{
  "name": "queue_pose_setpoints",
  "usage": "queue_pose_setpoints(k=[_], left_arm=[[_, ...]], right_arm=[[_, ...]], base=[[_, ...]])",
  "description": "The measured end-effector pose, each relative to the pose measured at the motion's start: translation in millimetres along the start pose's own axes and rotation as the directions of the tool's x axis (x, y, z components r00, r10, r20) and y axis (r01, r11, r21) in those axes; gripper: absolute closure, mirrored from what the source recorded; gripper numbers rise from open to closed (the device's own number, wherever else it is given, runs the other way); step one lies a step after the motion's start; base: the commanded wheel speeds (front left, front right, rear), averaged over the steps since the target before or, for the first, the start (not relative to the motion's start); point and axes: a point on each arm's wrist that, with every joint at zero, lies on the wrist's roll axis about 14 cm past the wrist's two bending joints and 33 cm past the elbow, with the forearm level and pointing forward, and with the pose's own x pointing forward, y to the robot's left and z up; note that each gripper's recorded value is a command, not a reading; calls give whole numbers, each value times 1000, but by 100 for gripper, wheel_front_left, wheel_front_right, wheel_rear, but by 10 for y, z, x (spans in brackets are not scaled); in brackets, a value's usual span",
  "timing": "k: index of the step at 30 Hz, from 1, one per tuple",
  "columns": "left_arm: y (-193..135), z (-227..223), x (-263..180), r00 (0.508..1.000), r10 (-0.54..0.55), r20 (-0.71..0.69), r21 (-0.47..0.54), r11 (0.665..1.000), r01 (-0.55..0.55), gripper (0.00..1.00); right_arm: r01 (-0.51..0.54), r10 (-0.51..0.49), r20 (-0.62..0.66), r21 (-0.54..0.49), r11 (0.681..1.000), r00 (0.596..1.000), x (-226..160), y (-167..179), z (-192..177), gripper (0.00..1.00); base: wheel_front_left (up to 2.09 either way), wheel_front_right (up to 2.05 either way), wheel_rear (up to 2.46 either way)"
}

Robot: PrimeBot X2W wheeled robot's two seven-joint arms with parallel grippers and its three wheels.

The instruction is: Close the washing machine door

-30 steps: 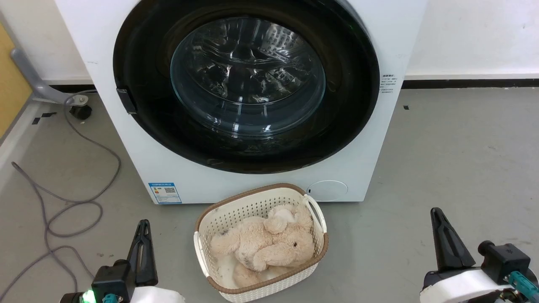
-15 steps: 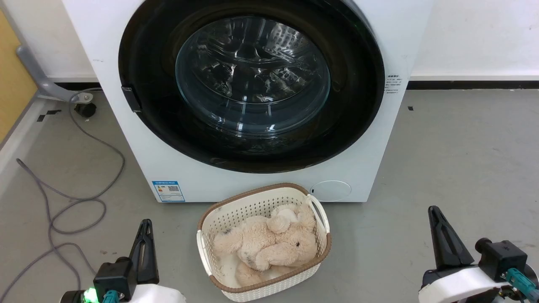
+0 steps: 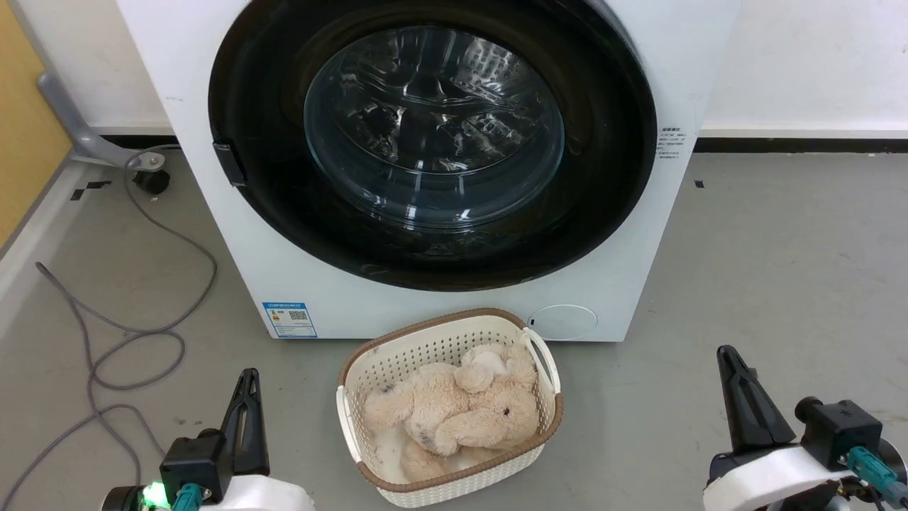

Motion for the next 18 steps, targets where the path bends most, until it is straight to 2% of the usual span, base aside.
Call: queue_pose_setpoints(k=[18], left_arm=[[21, -9, -1, 1000, -4, -24, 3, 1000, 4, 100]], right_arm=[[-28, 28, -19, -27, 999, 999, 46, 82, 9, 100]], base=[[0, 0, 0]])
